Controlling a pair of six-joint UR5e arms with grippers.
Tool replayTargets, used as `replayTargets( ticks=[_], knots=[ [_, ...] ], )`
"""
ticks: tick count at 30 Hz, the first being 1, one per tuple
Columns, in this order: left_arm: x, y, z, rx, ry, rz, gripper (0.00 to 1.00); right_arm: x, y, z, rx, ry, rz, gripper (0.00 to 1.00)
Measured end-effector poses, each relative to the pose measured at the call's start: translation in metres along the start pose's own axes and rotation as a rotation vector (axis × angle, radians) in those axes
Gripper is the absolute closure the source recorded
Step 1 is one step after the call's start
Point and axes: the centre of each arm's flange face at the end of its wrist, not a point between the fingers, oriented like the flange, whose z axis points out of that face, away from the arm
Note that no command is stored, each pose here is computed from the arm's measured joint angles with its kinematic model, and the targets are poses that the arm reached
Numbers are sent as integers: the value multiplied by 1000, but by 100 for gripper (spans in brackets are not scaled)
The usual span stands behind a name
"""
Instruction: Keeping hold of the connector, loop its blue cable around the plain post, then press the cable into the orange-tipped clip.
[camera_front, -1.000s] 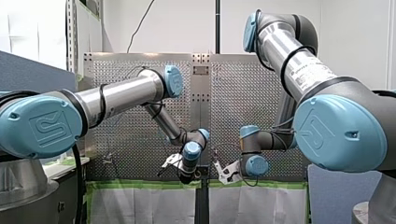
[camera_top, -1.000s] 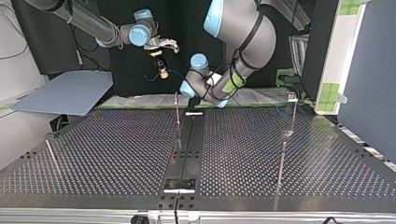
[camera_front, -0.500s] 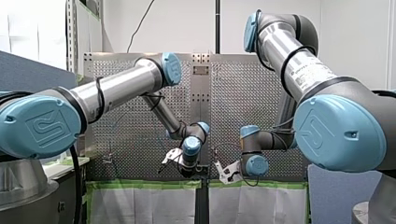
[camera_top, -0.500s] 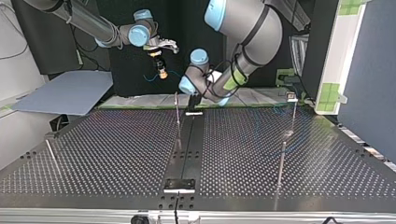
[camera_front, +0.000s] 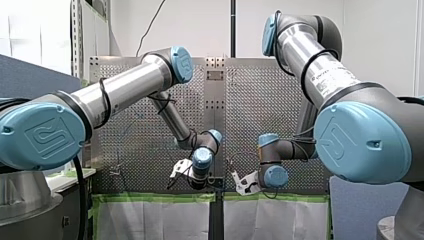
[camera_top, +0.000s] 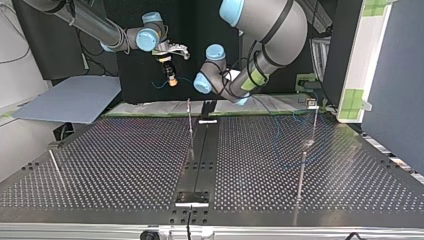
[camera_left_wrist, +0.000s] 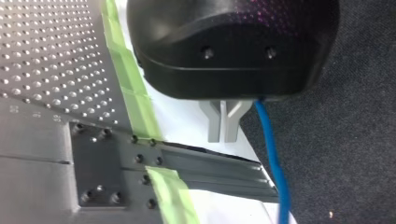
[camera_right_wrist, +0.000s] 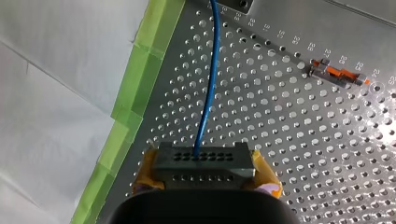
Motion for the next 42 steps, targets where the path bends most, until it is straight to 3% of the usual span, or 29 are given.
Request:
replayTargets(
  ticks=[6, 19, 33, 42],
  knots=[
    [15, -4, -3, -6, -15, -24, 100, 2, 2, 3, -2, 8, 4, 100],
    [25, -13, -7, -62, -101, -120, 100, 8, 8, 11, -10, 9, 6, 100],
    [35, -20, -4, -48, -188, -228, 100, 13, 20, 17, -24, -2, 15, 100],
    [42, -25, -4, -30, -242, -289, 100, 42, 37, 18, -45, 37, 33, 100]
  ],
)
